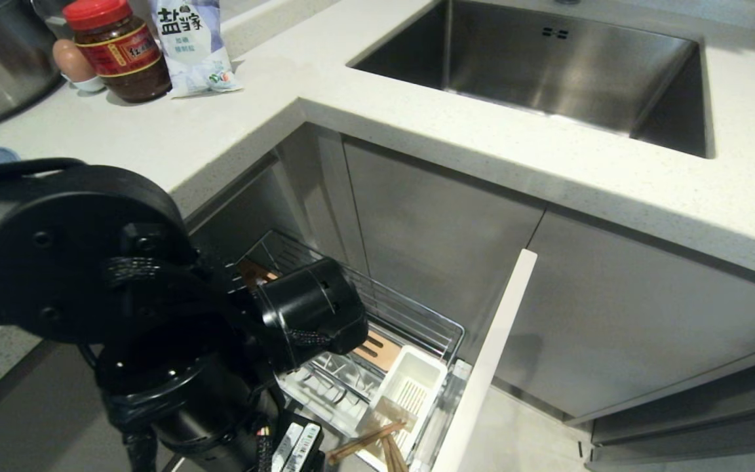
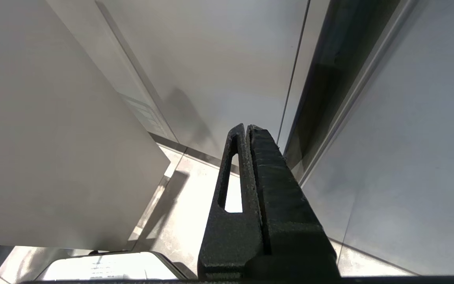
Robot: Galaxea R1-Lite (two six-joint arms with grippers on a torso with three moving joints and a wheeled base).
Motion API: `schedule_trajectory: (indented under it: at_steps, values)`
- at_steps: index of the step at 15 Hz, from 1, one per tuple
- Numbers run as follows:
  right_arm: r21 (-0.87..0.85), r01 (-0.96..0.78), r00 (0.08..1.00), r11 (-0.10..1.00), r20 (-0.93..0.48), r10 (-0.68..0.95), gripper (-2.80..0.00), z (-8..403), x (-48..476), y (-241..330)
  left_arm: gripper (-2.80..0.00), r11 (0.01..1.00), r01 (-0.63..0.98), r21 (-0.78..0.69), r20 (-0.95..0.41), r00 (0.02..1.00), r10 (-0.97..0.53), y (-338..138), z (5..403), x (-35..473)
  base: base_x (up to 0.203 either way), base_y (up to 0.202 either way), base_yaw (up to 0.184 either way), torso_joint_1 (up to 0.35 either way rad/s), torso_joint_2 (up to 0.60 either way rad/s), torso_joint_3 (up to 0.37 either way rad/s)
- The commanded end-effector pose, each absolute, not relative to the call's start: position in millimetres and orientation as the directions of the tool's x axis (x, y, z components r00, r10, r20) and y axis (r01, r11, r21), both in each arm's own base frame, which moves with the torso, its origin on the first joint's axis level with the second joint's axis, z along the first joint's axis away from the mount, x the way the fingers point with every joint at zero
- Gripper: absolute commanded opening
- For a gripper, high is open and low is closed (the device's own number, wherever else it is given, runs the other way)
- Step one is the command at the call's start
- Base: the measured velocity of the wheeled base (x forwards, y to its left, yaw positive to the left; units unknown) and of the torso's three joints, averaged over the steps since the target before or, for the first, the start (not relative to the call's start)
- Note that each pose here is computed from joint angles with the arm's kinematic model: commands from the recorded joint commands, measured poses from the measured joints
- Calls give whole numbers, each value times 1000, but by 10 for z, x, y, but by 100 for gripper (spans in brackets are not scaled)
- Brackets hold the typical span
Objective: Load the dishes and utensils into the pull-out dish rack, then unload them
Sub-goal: Take the chopsticks out of the cupboard
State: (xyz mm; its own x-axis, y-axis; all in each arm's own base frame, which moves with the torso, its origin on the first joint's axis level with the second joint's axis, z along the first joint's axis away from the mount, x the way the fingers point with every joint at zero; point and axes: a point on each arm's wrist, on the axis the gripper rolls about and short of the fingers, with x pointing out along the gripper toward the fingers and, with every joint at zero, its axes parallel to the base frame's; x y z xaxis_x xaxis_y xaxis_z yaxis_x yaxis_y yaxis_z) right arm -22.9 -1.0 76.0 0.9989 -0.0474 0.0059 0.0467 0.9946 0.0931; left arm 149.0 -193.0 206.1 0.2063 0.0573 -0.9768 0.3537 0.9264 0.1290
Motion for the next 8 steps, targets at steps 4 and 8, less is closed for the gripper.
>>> schedule_trajectory:
  at_steps: [4, 8]
  values:
    - [94, 45, 999, 995, 11, -46, -280, 760, -232, -10, 0, 891, 452, 38, -989, -107, 97, -2018, 1798, 1744, 0, 0, 0, 0, 0, 0]
    - [94, 46, 999, 995, 11, -47, -280, 760, -232, -10, 0, 903, 428, 45, -970, -197, 142, -2088, 1548, 1946, 0, 0, 0, 0, 0, 0]
